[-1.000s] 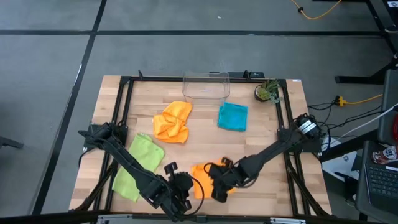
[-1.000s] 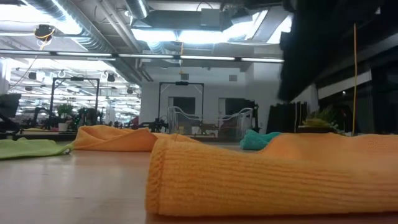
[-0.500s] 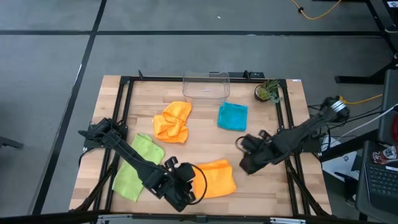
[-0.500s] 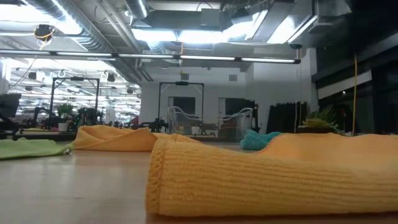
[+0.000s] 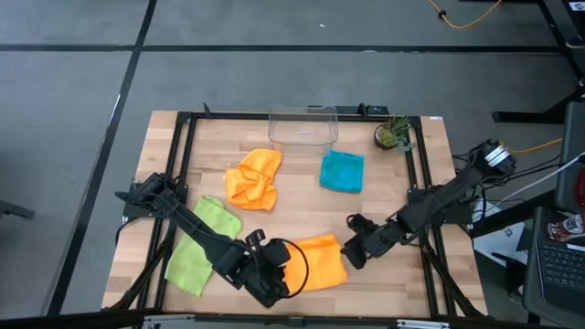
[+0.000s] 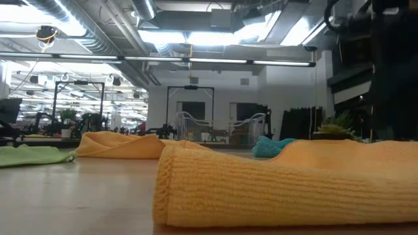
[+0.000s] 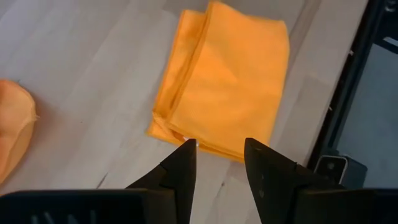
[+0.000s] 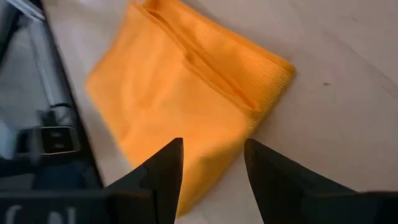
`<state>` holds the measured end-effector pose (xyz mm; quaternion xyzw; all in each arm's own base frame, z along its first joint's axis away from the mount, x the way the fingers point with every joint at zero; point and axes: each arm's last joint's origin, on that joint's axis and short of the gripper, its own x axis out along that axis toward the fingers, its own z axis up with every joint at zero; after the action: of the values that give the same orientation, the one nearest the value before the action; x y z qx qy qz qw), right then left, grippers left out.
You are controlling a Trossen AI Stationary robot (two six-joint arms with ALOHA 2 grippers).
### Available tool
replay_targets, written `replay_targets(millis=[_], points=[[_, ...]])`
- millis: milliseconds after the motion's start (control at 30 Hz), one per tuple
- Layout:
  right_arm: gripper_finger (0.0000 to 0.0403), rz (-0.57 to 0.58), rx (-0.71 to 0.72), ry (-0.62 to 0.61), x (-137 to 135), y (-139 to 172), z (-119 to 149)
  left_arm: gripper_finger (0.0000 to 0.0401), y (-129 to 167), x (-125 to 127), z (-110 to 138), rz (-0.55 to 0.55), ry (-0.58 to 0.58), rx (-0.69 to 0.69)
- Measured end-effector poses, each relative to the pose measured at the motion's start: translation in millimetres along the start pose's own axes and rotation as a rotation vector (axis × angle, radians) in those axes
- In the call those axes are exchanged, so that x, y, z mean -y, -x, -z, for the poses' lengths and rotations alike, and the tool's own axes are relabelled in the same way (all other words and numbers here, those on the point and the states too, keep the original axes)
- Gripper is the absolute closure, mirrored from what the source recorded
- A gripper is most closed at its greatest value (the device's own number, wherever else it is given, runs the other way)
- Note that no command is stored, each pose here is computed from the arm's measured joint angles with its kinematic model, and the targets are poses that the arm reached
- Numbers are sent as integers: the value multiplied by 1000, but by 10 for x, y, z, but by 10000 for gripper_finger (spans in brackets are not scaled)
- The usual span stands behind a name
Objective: Fold microfiber towels
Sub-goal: Fold the bottom orange microfiber cloth
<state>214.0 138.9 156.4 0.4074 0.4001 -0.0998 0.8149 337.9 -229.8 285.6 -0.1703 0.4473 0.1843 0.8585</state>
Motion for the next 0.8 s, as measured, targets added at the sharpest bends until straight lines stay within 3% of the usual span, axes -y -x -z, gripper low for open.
replay_targets(millis=[533, 800], points=[[229, 131, 47, 57, 102, -264, 52, 273, 6, 4, 9, 1, 0, -1], [233, 78, 61, 40, 59, -322, 55, 273, 6, 1, 6, -5, -1, 8]])
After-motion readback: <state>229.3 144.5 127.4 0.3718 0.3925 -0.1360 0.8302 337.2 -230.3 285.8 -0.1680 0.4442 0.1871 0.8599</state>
